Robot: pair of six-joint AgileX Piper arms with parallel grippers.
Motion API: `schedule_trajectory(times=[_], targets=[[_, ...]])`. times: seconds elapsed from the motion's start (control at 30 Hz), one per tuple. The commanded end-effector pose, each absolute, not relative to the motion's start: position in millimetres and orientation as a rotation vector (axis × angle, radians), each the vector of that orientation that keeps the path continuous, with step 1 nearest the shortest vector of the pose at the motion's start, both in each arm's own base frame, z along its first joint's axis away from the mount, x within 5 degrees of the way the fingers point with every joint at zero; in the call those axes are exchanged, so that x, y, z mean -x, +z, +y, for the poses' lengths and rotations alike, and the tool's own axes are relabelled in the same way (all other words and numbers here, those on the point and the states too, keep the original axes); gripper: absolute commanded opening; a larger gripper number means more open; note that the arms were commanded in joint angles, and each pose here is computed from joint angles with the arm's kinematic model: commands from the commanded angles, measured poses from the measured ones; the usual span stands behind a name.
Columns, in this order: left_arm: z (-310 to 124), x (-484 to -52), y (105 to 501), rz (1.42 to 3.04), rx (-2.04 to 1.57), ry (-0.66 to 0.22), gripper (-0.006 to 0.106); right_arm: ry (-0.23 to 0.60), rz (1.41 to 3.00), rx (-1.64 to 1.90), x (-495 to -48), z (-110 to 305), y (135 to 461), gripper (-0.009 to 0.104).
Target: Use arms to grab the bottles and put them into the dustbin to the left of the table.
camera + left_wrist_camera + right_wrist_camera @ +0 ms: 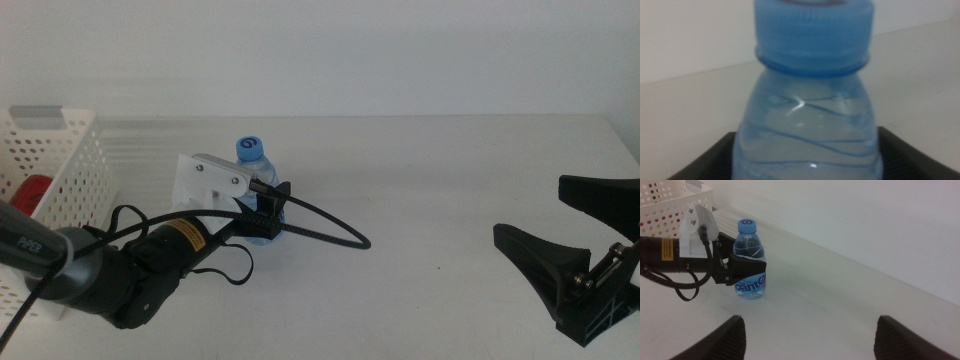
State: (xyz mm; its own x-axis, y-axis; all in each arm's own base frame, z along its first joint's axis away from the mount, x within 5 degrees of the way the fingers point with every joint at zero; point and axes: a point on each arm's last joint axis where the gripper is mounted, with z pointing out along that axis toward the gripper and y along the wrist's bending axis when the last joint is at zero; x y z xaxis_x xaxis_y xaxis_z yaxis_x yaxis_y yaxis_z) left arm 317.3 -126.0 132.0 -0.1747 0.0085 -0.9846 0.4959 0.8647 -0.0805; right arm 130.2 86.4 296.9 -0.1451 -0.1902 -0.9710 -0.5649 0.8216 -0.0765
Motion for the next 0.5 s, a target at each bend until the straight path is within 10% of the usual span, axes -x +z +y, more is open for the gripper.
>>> schedule_trajectory(times=[0.0, 0.37, 0.47], targets=[[-127.6, -321.2, 155.5, 1.573, -0.358, -0.485, 0.075, 0.366, 1.610, 0.573, -130.7, 86.8, 312.7, 0.067], [-127.7, -320.6, 162.7, 1.494, -0.338, -0.503, 0.055, 0.366, 1.610, 0.573, -130.7, 86.8, 312.7, 0.067], [-127.9, -320.5, 162.6, 1.505, -0.306, -0.541, 0.028, 0.366, 1.610, 0.573, -130.7, 86.8, 312.7, 0.067]])
